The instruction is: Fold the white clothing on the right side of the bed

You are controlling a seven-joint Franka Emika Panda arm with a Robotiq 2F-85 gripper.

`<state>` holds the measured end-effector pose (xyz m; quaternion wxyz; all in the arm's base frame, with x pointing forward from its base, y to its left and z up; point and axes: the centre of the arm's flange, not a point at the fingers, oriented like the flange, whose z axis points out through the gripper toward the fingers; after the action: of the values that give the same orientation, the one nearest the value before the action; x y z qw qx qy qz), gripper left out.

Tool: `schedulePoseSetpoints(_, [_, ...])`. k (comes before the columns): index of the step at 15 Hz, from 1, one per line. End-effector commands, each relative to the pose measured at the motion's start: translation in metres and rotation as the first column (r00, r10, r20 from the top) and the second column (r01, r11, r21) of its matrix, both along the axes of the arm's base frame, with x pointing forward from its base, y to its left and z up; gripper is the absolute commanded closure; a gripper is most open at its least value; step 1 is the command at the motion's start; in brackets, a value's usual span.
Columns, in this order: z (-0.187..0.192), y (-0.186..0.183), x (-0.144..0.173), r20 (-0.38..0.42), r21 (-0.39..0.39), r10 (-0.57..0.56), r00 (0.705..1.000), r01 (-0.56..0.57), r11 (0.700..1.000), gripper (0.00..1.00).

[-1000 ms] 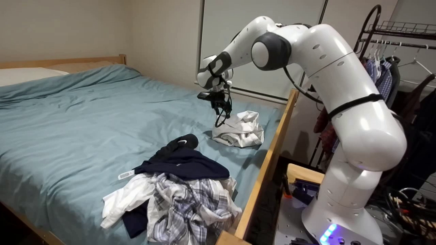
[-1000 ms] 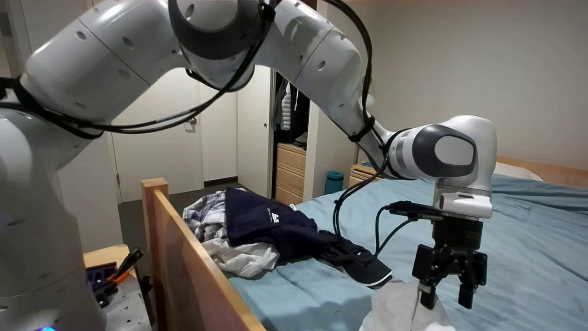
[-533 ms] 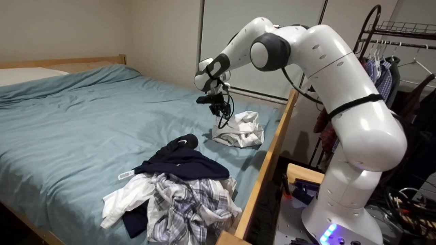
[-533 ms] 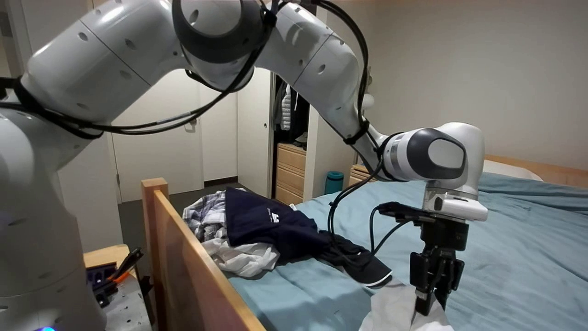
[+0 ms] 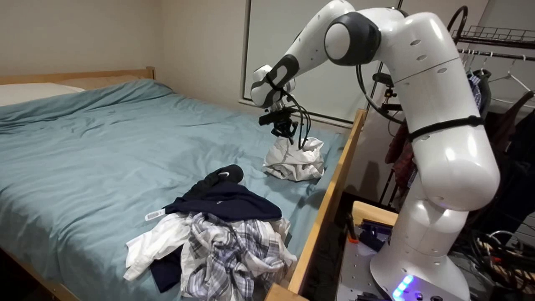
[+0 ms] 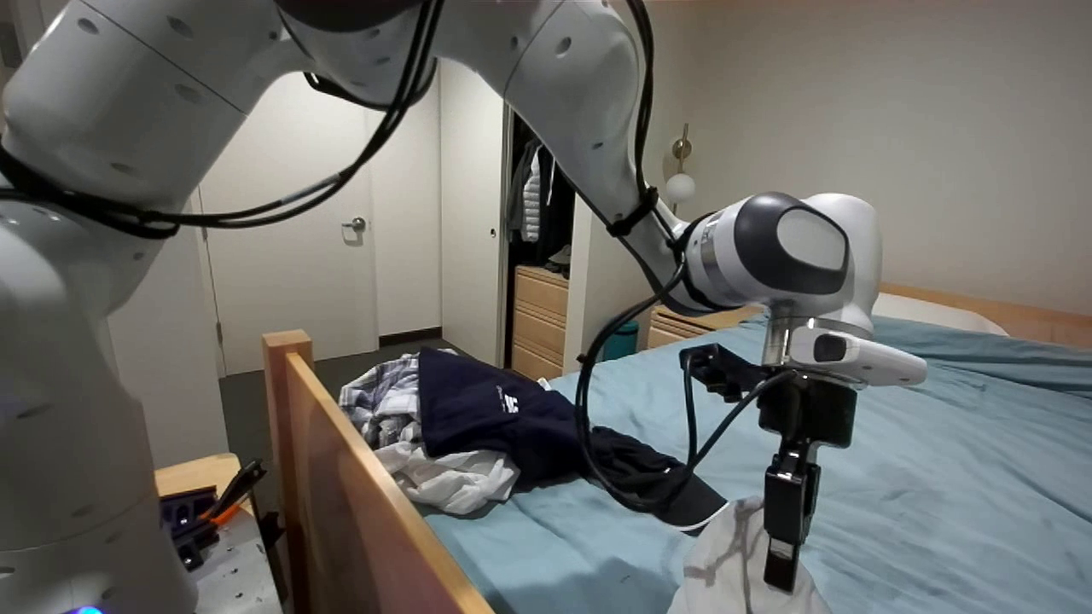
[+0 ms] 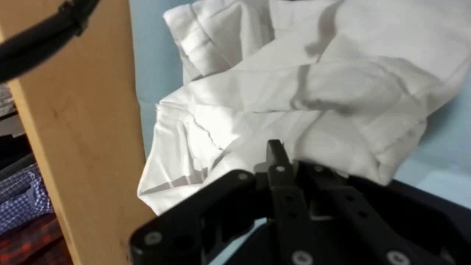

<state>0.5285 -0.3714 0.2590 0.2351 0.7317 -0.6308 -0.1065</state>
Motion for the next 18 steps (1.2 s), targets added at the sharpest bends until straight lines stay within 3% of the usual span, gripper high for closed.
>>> schedulePoseSetpoints(1, [0.010,0.013,-0.044,-0.104,0.076,0.149,0.983,-0.141,0.987,0.95])
schedulePoseSetpoints(6, [-0.046,0.018,-0.071,-0.261,0.231,0.259,0.930,-0.200,0.952,0.93])
schedulePoseSetpoints(11, [-0.107,0.020,-0.099,-0.452,0.337,0.297,0.841,-0.148,0.930,0.93])
schedulePoseSetpoints(12, [-0.119,0.019,-0.102,-0.497,0.338,0.288,0.819,-0.124,0.933,0.68])
schedulePoseSetpoints(13, [-0.127,0.017,-0.104,-0.541,0.333,0.260,0.800,-0.080,0.939,0.67])
schedulePoseSetpoints(18, [-0.125,0.003,-0.093,-0.495,0.285,0.168,0.853,-0.023,0.958,0.37])
